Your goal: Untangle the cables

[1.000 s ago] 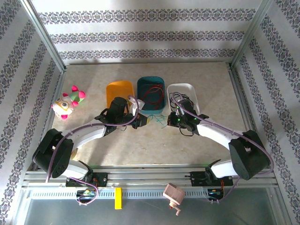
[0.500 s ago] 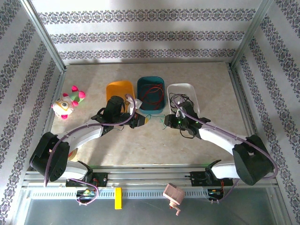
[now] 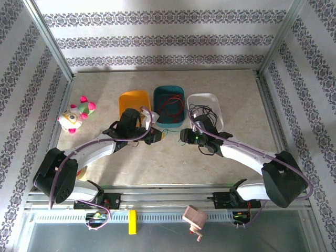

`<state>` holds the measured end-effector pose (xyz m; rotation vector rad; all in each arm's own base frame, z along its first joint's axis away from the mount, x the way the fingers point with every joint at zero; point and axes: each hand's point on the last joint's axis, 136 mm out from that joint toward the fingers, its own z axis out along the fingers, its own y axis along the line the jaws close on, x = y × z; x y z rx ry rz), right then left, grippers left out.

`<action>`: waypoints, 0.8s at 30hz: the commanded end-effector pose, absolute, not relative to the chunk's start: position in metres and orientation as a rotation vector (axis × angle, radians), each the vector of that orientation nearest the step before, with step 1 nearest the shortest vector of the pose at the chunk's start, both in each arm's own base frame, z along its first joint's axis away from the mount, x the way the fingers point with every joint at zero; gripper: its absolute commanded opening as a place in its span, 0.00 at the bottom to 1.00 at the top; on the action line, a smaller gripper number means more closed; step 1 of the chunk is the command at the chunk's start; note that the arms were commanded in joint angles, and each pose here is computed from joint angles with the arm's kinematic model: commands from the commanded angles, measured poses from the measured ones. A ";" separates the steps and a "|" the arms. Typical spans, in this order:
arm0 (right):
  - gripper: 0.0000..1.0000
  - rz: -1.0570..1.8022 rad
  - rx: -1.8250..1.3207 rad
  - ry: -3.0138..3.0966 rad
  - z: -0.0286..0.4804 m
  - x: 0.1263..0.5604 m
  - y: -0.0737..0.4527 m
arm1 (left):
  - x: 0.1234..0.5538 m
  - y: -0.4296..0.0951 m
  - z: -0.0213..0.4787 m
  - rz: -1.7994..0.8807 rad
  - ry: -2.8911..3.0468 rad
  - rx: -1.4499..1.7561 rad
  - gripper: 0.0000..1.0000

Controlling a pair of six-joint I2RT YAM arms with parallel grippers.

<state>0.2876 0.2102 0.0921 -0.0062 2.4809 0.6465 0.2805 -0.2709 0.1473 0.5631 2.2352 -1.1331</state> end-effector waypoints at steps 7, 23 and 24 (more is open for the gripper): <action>0.54 0.655 -0.082 2.500 0.091 0.281 0.214 | 0.302 -0.241 0.115 -0.804 2.364 0.447 0.00; 0.49 0.520 -0.035 2.599 0.067 0.295 0.207 | 0.296 -0.223 0.085 -0.671 2.484 0.429 0.00; 0.49 0.527 -0.031 2.603 0.065 0.298 0.210 | 0.295 -0.223 0.085 -0.672 2.483 0.433 0.00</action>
